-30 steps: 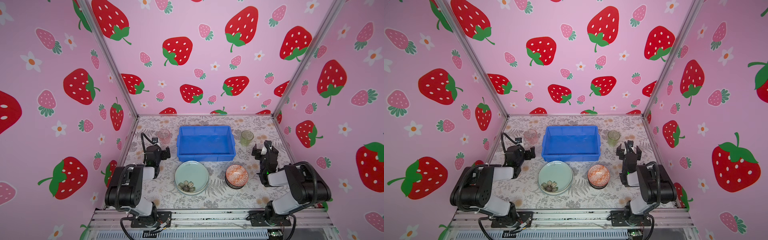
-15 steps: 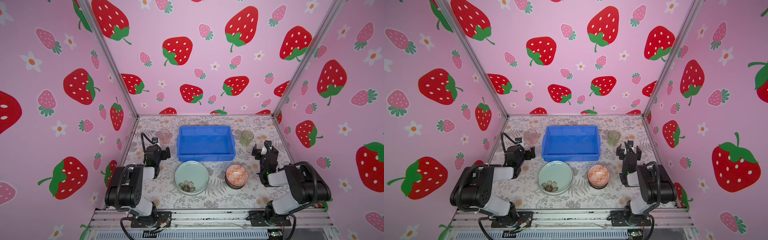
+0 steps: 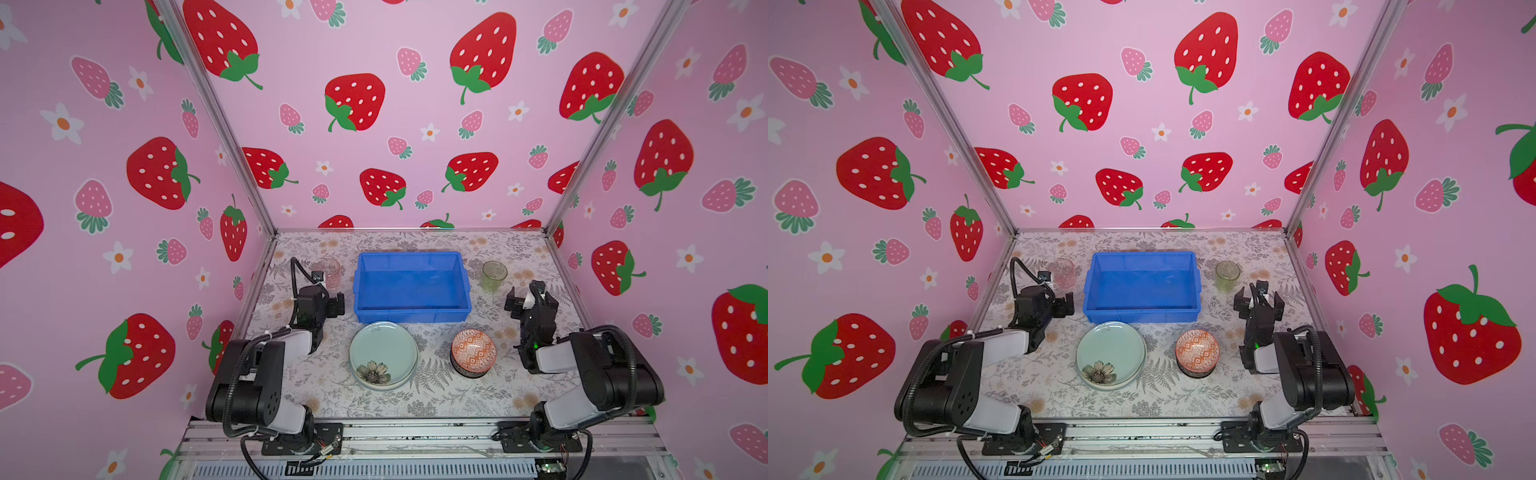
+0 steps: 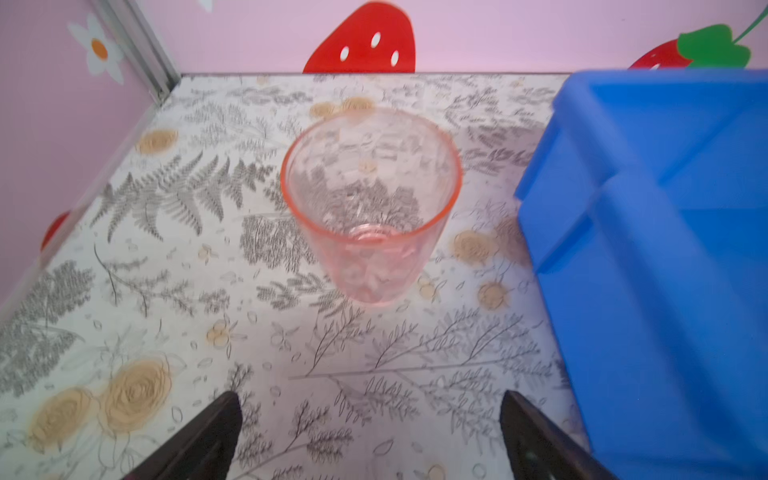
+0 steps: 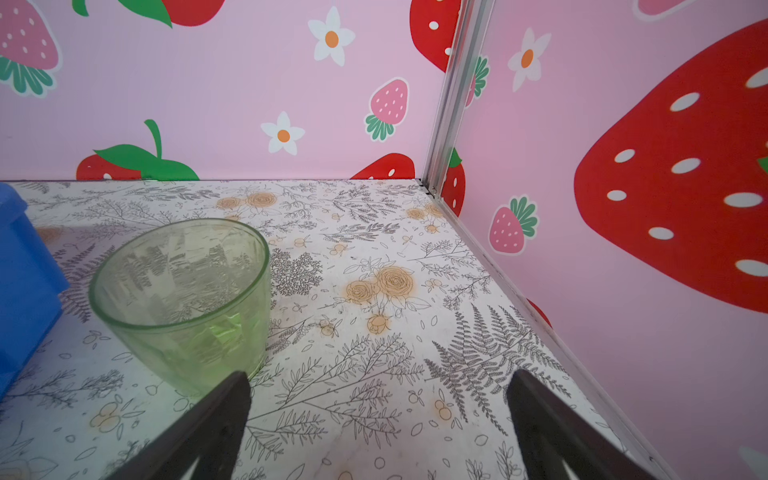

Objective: Place the mixed dishes into the plastic bin
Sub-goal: 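Move the right gripper over the green plates while the left gripper approaches, then lower the right gripper onto the green plate rim and pinch its edge, then tilt the top green plate up with the right gripper while the left gripper braces it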

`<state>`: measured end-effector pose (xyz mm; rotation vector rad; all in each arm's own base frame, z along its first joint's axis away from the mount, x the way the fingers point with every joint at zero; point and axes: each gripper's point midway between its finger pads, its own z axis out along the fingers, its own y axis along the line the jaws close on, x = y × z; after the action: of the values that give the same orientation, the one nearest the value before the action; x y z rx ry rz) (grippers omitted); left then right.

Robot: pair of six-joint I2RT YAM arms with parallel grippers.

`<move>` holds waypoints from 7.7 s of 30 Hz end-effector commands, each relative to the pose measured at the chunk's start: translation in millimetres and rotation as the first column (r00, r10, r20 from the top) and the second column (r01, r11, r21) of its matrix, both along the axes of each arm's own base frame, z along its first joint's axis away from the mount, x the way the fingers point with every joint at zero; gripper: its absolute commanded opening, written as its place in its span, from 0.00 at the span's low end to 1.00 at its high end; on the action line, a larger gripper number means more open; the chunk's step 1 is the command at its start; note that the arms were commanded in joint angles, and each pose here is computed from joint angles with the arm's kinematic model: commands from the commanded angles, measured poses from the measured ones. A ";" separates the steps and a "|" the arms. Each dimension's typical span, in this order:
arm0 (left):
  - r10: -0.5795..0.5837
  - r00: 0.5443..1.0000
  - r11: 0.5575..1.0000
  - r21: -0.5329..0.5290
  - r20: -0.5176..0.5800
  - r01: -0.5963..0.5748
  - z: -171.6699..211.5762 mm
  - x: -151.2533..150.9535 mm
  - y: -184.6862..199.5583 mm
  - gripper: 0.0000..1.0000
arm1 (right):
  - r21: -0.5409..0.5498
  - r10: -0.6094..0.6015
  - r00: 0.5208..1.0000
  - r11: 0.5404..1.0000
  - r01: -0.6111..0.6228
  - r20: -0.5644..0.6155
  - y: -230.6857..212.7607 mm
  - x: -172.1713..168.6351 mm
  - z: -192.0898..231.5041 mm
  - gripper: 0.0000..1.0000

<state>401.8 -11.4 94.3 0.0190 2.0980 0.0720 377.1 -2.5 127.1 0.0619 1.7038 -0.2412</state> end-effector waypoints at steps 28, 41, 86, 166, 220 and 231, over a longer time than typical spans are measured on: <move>0.013 0.907 0.836 -0.493 -0.420 -0.240 117.8 -150.7 -42.0 0.98 | 0.323 0.440 0.866 0.877 -0.356 -0.239 93.1 -16.5 153.1 0.99; -0.163 0.791 0.678 -0.649 -0.590 -0.344 66.7 -204.6 -88.4 0.99 | 0.380 0.720 0.579 0.694 -0.612 -0.383 223.3 -74.6 136.8 0.99; -0.166 0.772 0.686 -0.634 -0.614 -0.357 42.3 -233.9 -85.4 0.99 | 0.575 0.755 0.272 0.639 -0.511 -0.596 353.2 -209.5 12.0 0.96; -0.216 0.709 0.619 -0.655 -0.672 -0.432 -19.4 -211.6 -102.4 0.99 | 0.721 0.820 0.021 0.514 -0.465 -0.572 401.4 -216.8 -49.4 0.88; -0.224 0.744 0.503 -0.728 -0.630 -0.465 -2.6 -225.9 -107.2 0.46 | 0.784 0.861 -0.077 0.416 -0.462 -0.502 427.2 -227.1 -46.1 0.87; -0.232 0.764 0.498 -0.748 -0.602 -0.439 10.5 -221.5 -108.6 0.36 | 0.790 0.868 -0.082 0.403 -0.461 -0.490 429.4 -227.5 -42.6 0.87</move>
<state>165.2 -108.4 72.3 -0.9191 2.6570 -0.9880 160.8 403.3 62.7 -0.8093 2.6809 1.0305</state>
